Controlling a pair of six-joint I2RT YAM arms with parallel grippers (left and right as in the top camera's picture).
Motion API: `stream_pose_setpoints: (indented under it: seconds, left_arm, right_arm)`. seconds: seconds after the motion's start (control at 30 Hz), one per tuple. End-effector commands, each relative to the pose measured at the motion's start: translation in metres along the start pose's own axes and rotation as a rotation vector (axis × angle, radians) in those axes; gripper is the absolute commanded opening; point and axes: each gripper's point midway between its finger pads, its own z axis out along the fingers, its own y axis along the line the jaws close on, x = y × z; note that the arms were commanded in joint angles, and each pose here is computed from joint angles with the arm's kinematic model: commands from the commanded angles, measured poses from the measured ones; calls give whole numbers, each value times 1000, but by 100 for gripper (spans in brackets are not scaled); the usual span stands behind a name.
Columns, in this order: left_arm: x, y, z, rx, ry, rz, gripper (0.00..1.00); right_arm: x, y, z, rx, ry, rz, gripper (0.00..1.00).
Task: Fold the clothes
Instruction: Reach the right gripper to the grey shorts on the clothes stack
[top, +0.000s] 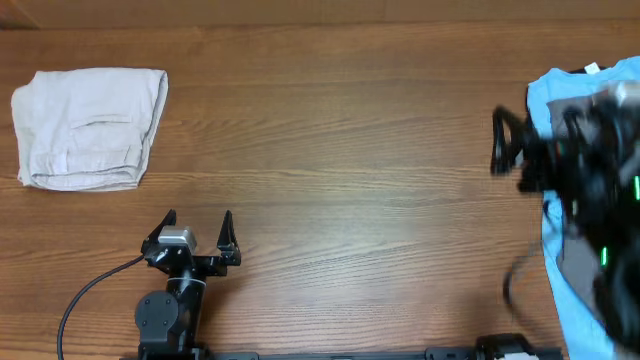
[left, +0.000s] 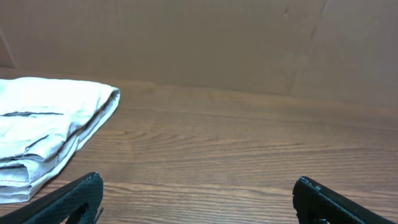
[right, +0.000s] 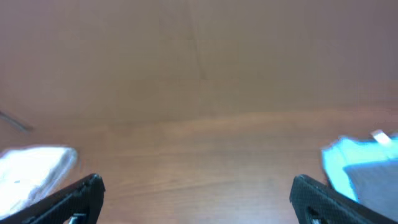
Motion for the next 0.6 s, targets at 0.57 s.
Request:
stream_pose_setpoints:
  seconds: [0.57]
  left_arm:
    - [0,0,0,-1,-9,-2,100]
  right_arm:
    - [65,-202,178,406,528,178,100]
